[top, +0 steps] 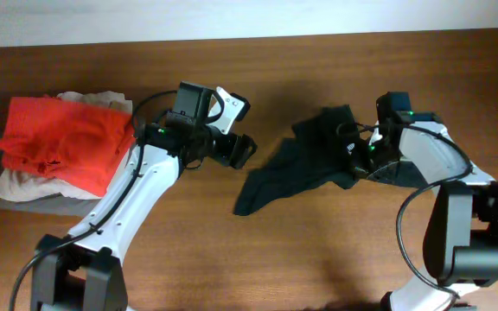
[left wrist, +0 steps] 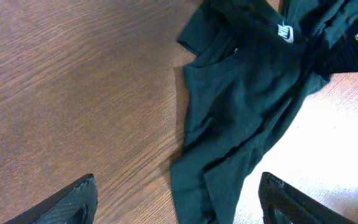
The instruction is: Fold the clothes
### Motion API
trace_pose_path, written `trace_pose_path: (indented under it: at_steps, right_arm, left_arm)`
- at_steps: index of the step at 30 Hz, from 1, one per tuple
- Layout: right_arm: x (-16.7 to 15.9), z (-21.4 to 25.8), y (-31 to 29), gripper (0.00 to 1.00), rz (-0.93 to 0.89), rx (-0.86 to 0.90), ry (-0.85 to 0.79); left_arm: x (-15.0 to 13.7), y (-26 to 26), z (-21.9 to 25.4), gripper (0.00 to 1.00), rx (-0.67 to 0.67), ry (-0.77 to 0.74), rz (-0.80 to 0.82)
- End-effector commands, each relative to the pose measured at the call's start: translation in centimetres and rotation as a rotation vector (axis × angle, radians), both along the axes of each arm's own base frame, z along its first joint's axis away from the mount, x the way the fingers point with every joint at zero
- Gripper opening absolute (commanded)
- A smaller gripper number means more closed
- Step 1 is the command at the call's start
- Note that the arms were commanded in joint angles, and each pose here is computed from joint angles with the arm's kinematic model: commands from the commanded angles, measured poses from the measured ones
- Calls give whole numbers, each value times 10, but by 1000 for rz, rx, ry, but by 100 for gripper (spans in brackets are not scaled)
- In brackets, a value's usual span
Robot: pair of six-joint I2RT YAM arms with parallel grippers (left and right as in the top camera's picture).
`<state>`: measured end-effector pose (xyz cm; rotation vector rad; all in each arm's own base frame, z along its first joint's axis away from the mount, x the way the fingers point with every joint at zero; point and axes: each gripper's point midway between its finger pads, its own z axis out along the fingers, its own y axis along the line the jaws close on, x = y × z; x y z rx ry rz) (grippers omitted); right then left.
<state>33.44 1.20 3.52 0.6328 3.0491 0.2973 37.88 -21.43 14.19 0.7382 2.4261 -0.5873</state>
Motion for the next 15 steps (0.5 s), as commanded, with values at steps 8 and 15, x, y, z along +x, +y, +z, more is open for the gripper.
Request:
trace_pose_path:
  at_steps: [8, 15]
  right_arm:
    - [21, 271, 66, 4, 401, 66, -779]
    - [6, 329, 79, 4, 442, -5, -973]
  left_arm:
    - [4, -2, 4, 83, -3, -10, 3]
    - [5, -2, 4, 82, -4, -14, 3]
